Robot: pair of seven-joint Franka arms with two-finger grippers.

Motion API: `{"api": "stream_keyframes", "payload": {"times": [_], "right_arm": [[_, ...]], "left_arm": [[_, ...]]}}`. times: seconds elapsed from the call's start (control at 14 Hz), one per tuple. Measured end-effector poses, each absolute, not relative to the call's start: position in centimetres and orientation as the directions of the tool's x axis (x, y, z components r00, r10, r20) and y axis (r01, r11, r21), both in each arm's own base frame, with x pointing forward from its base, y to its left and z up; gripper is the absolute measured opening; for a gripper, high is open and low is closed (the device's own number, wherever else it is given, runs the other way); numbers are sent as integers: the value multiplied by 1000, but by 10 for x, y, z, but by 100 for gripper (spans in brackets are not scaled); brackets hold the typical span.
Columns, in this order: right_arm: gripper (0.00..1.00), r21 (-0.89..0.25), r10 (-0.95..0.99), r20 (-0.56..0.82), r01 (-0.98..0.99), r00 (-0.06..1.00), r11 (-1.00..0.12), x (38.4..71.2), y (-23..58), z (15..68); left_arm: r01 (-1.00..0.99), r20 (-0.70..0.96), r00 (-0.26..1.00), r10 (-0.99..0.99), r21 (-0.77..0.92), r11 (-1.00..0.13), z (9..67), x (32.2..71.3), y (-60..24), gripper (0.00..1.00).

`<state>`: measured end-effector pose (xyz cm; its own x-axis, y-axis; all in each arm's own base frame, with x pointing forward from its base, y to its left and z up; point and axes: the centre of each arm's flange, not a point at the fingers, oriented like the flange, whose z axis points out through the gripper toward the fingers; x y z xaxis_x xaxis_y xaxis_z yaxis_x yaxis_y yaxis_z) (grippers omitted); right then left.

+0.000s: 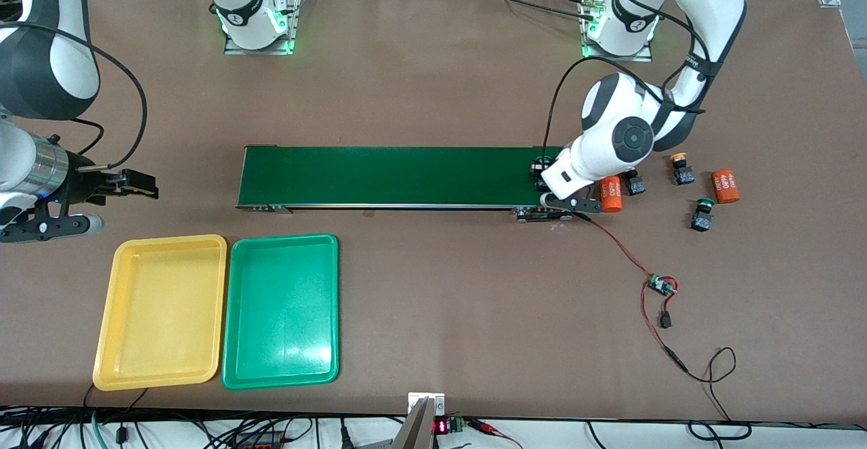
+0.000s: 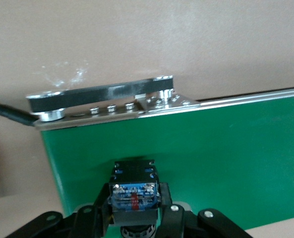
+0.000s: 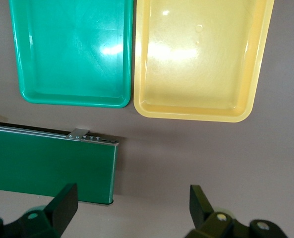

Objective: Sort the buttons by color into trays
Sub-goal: 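Release the button on the belt and grasp another green-capped button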

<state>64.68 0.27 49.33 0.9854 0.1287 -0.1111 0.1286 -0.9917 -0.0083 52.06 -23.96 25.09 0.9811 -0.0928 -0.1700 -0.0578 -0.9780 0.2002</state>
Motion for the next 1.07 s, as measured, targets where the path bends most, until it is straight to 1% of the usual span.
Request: {"api": "stream_keyframes", "payload": {"times": [0.07, 0.14, 0.21, 0.29, 0.43, 0.5, 0.64, 0.79, 0.93, 1.07], "right_arm": [[100, -8, 129, -111, 129, 985, -992, 647, 3, 493], [100, -8, 129, -111, 128, 985, -992, 647, 3, 493], [100, -8, 128, -111, 128, 985, -992, 647, 2, 493], [100, -8, 128, -111, 128, 986, -992, 647, 2, 493], [100, -8, 127, -111, 127, 986, -992, 647, 1, 493], [100, -8, 126, -111, 126, 986, -992, 647, 1, 493], [100, -8, 124, -112, 124, 986, -992, 647, 0, 493], [100, -9, 123, -115, 123, 986, -992, 646, -1, 492], [100, -10, 118, -125, 118, 985, -993, 645, -4, 490], [100, -12, 106, -142, 106, 984, -994, 643, -12, 488]], "left_arm": [[-60, -164, 982, -94, 202, -978, 251, 521, -241, 55], [-59, -156, 984, -92, 203, -977, 253, 522, -241, 65], [-56, -142, 986, -86, 204, -977, 257, 526, -239, 72], [-50, -123, 989, -76, 205, -977, 266, 530, -235, 85], [12, -85, 996, -5, 200, -980, 288, 545, -206, 100], [71, -72, 996, 58, 196, -978, 296, 556, -171, 100], [209, -64, 978, 200, 184, -960, 298, 573, -73, 100], [273, -63, 962, 266, 158, -949, 292, 575, 9, 100], [294, -63, 955, 288, 115, -949, 285, 569, 51, 100], [271, -62, 961, 268, 51, -961, 277, 565, 78, 100]]}}
